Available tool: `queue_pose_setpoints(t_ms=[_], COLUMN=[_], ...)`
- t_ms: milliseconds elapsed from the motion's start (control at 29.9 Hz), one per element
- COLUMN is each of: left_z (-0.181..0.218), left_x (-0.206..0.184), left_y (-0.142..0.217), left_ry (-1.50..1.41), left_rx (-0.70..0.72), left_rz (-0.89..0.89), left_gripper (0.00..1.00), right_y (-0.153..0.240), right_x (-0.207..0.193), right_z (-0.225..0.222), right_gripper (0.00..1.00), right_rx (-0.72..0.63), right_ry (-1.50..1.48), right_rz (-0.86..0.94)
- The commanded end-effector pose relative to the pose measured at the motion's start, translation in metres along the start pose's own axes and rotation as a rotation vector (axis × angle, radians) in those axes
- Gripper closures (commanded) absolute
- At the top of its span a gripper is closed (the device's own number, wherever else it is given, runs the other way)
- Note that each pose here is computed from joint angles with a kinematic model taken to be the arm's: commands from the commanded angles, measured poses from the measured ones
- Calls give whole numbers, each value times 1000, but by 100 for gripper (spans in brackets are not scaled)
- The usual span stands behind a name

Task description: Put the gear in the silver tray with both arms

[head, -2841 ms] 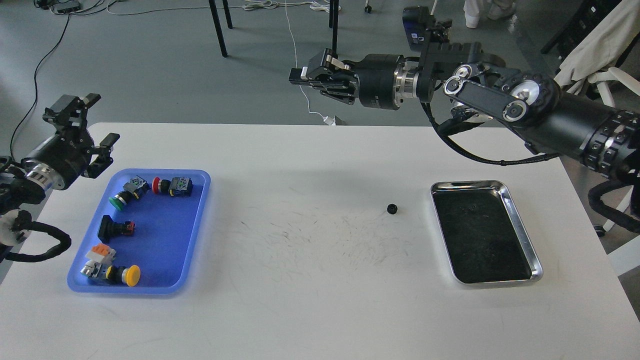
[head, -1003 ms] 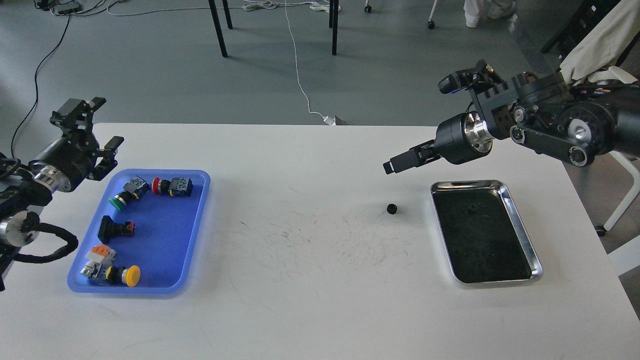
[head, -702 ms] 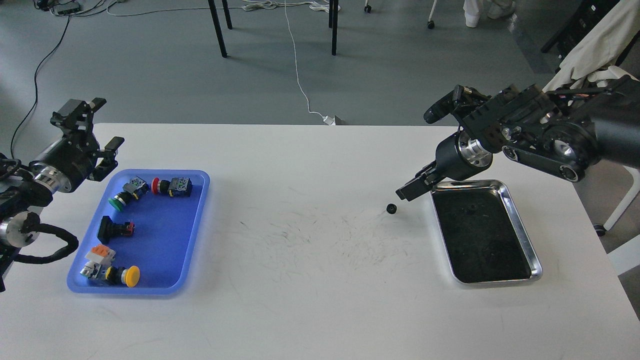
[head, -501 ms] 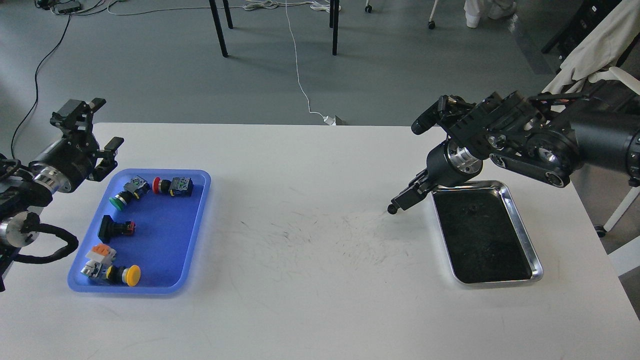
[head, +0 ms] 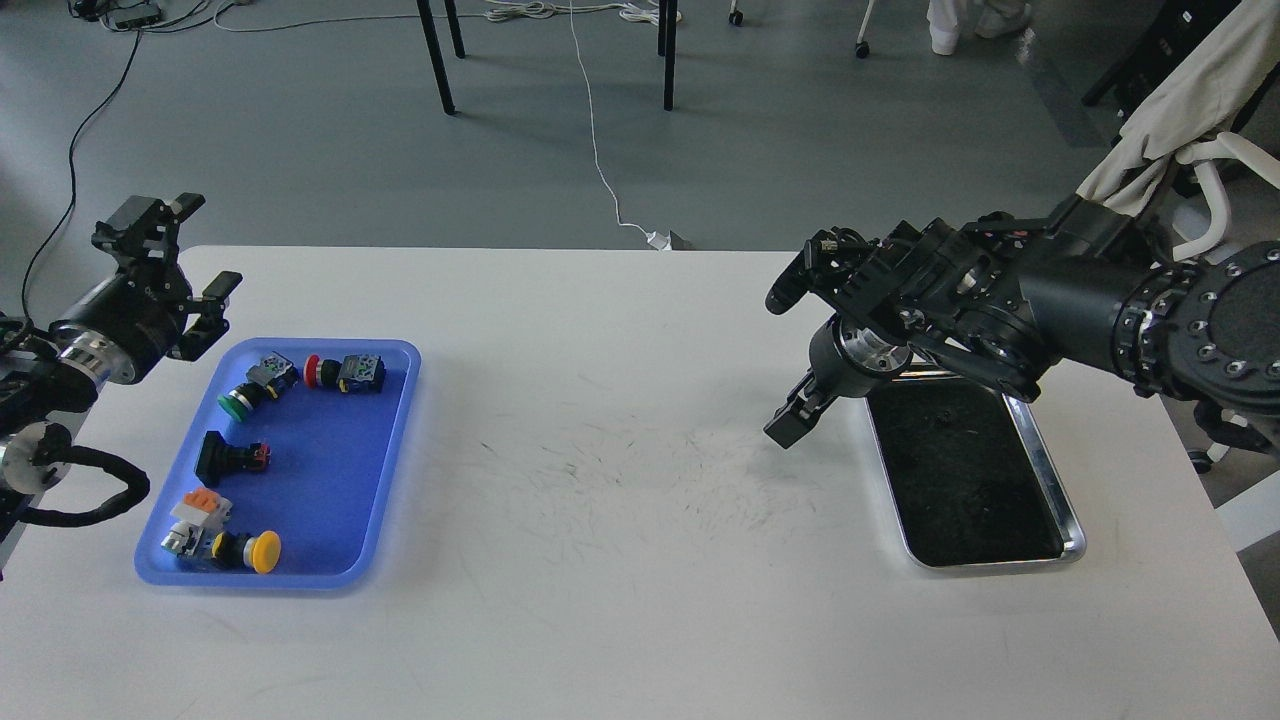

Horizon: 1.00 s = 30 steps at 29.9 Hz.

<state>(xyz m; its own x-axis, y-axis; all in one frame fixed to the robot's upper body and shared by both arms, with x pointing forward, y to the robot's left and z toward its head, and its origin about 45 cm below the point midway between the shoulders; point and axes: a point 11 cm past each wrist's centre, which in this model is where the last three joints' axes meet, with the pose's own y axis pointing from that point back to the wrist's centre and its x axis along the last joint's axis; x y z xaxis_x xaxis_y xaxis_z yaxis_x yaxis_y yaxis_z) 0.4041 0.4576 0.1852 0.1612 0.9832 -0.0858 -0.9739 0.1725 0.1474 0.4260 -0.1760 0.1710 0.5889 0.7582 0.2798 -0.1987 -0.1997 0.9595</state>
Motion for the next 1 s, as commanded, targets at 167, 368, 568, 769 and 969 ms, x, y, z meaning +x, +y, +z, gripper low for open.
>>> queue_pose_setpoints(t_ms=[167,368,568,769,969], left_z=[0,0,0,0,-1], left_x=[0,2,1,0,-1], left_y=[0,1,1,0,0], left_ry=[4,3,5,5,7], left_rx=[0,-1,-1,-1,-1], left_rz=[0,3,1,1,-1], left_gripper=[2,2,2,2,2], right_y=[5,9,11,7,2], right_x=[16,23,14,5,-1], right_z=[-7,-9,5,6,10], right_gripper=[6,1,0,1,2], right_rx=[27,33,-21,-17,-29], right_ry=[-16,-10,6,-3,-11], right_rz=[51,69,28,11,3])
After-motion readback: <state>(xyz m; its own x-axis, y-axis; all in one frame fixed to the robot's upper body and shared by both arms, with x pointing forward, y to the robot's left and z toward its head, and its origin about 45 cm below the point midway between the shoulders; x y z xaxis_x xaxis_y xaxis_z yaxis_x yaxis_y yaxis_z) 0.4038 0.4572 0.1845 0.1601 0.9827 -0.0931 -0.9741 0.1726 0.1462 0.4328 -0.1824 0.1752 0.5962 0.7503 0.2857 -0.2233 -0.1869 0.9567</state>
